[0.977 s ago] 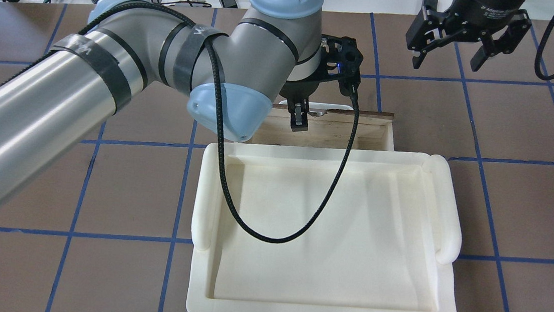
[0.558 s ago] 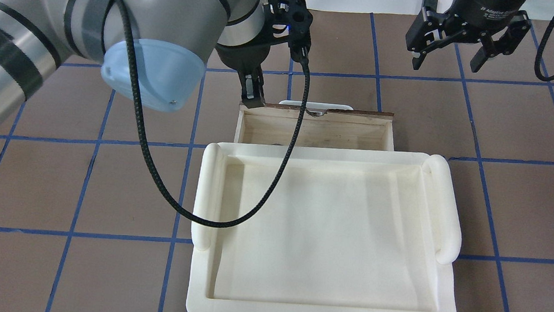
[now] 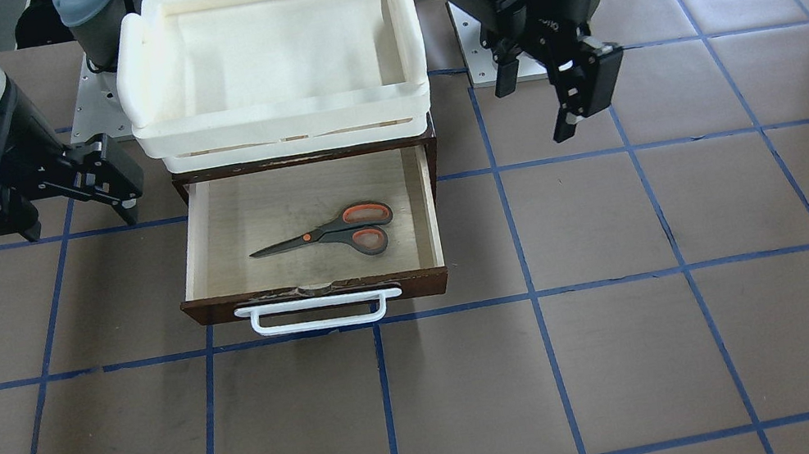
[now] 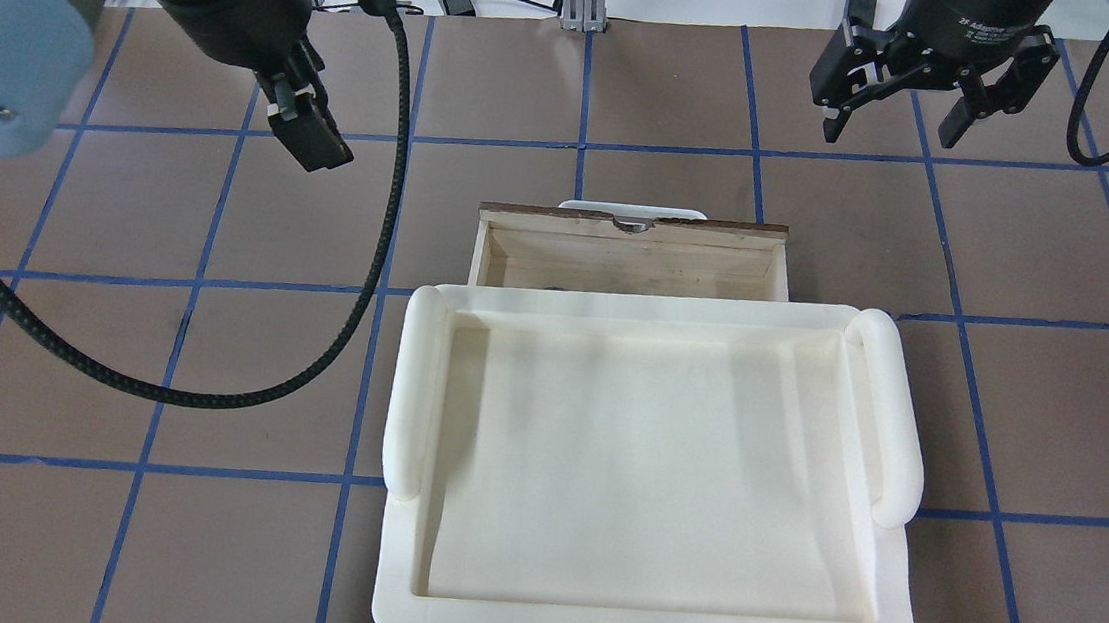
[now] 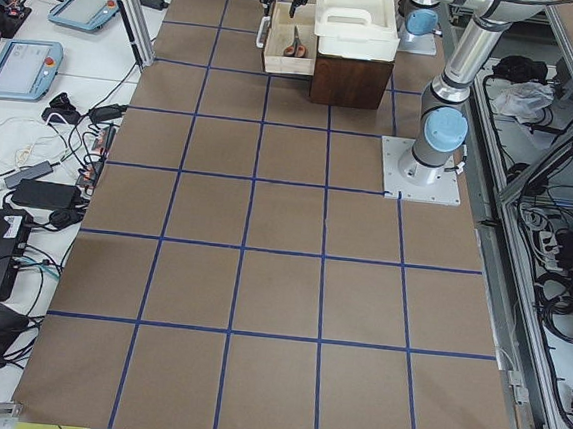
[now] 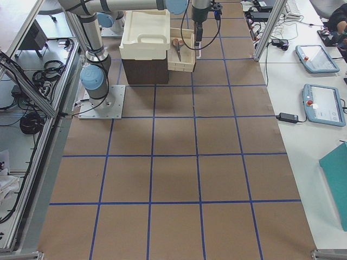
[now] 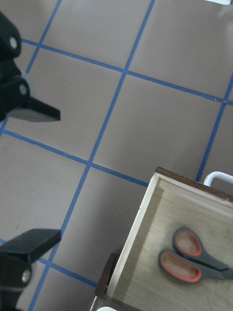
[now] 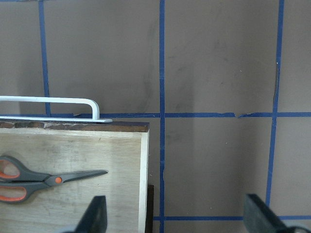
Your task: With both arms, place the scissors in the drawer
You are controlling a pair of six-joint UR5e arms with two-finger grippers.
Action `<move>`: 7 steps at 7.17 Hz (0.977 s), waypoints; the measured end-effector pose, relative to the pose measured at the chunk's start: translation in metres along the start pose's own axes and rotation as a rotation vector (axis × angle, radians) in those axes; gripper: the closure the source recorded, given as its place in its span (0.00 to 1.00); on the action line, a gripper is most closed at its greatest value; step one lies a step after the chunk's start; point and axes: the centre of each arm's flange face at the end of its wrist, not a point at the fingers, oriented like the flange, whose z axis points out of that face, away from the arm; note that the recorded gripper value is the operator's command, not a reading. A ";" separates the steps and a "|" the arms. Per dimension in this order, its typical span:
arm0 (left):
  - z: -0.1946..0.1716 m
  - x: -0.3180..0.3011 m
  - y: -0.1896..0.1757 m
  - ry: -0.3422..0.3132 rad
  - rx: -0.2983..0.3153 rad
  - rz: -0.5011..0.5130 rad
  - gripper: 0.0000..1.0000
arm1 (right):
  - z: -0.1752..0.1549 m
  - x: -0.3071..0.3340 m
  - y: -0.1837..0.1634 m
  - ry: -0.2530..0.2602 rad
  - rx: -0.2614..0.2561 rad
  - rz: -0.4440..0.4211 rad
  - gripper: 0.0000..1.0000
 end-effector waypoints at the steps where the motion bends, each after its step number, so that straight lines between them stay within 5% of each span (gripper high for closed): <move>1: -0.008 -0.017 0.027 -0.011 -0.009 -0.156 0.00 | 0.000 0.000 0.000 0.000 0.001 0.000 0.00; 4: -0.010 -0.058 0.091 0.018 -0.037 -0.724 0.00 | 0.000 0.001 0.000 0.004 0.001 0.000 0.00; 5: -0.007 -0.053 0.083 0.041 -0.029 -0.865 0.00 | 0.000 0.001 0.000 0.004 0.002 0.001 0.00; 7: 0.001 -0.016 0.036 0.074 -0.041 -0.979 0.00 | -0.002 0.000 0.001 0.001 0.006 0.001 0.00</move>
